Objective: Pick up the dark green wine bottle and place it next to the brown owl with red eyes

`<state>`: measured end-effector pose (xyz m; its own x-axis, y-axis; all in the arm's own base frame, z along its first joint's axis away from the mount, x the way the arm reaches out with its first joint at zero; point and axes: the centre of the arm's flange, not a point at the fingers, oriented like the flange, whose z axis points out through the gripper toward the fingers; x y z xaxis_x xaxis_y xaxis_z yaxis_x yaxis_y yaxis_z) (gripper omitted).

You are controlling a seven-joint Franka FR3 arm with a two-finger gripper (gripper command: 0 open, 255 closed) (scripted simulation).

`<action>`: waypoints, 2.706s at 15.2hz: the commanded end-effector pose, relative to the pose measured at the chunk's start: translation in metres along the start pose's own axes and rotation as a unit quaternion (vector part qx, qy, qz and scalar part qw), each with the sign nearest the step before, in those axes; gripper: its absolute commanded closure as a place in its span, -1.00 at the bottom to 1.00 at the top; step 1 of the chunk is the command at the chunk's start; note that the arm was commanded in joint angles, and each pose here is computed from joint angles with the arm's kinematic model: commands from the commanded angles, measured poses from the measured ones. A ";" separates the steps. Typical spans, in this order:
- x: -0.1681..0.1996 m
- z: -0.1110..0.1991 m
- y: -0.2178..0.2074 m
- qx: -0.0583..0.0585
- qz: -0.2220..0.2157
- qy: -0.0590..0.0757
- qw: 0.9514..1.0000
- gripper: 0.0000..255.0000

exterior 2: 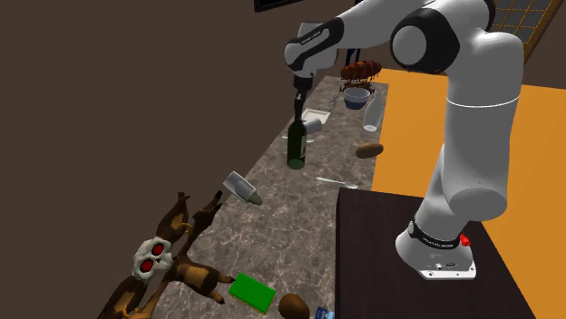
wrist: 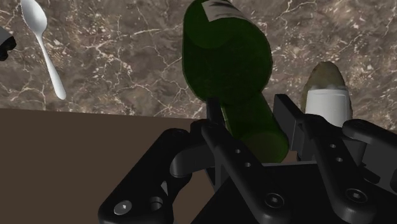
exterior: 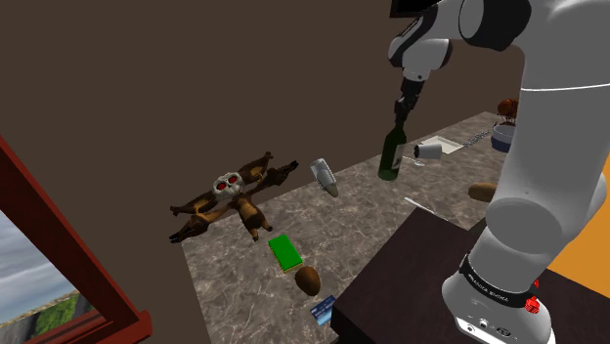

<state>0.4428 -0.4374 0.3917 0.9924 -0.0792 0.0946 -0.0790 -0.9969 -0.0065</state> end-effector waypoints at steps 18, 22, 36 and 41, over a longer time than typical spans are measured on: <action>0.009 -0.100 -0.001 0.000 0.000 0.000 1.000 1.00; 0.011 -0.121 -0.001 0.000 0.000 0.000 1.000 1.00; 0.018 -0.195 -0.002 0.000 0.000 0.000 1.000 1.00; 0.020 -0.221 -0.002 0.000 0.000 0.000 1.000 1.00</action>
<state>0.4422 -0.4378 0.6087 0.9923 -0.0796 0.0945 -0.0793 -0.9968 -0.0065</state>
